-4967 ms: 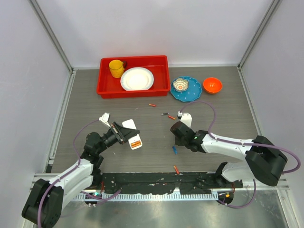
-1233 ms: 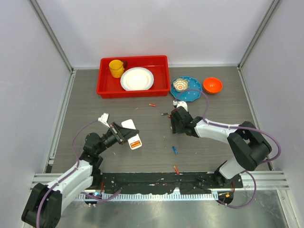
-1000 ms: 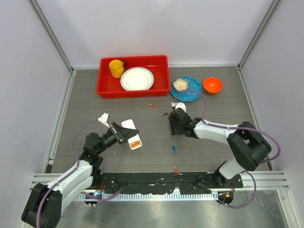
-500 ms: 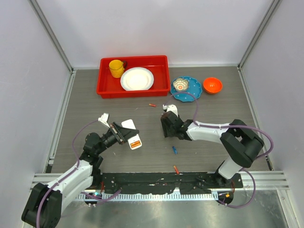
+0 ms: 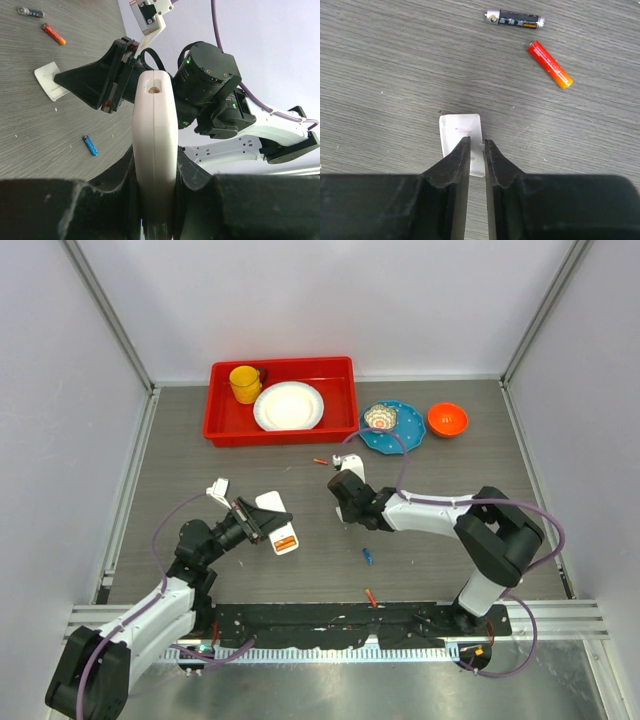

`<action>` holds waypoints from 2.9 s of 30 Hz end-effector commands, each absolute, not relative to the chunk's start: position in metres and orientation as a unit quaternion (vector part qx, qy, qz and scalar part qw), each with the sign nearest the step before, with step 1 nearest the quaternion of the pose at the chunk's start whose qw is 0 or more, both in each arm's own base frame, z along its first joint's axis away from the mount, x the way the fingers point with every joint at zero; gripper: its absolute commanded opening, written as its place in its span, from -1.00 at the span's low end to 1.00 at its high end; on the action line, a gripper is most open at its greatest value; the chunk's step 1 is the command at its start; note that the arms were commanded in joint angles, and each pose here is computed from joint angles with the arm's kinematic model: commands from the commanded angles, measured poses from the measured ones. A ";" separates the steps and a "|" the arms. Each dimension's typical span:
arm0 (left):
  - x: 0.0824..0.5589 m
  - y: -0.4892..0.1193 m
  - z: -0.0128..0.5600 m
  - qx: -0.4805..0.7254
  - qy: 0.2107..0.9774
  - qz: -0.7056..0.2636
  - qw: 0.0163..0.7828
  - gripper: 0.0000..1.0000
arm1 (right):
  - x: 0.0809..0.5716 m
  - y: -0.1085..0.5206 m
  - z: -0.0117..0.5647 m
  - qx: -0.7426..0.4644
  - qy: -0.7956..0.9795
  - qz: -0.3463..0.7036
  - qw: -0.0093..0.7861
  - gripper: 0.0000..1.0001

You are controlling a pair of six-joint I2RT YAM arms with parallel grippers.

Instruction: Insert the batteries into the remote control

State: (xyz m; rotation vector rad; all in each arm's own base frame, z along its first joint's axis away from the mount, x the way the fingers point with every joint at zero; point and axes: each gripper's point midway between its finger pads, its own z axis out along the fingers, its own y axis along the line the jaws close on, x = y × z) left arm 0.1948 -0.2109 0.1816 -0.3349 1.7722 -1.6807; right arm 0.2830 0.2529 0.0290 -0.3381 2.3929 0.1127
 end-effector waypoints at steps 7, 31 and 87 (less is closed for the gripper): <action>0.190 -0.207 0.174 -0.124 0.676 -0.642 0.341 -0.99 | 0.267 0.248 0.006 -0.154 0.938 0.002 0.312 -0.88; 0.192 -0.207 0.177 -0.124 0.673 -0.643 0.344 -1.00 | 0.284 0.153 0.111 -0.132 0.878 -0.224 0.402 -0.99; 0.191 -0.206 0.170 -0.129 0.682 -0.633 0.343 -0.99 | 0.253 0.157 0.016 0.011 0.960 0.046 0.278 -0.98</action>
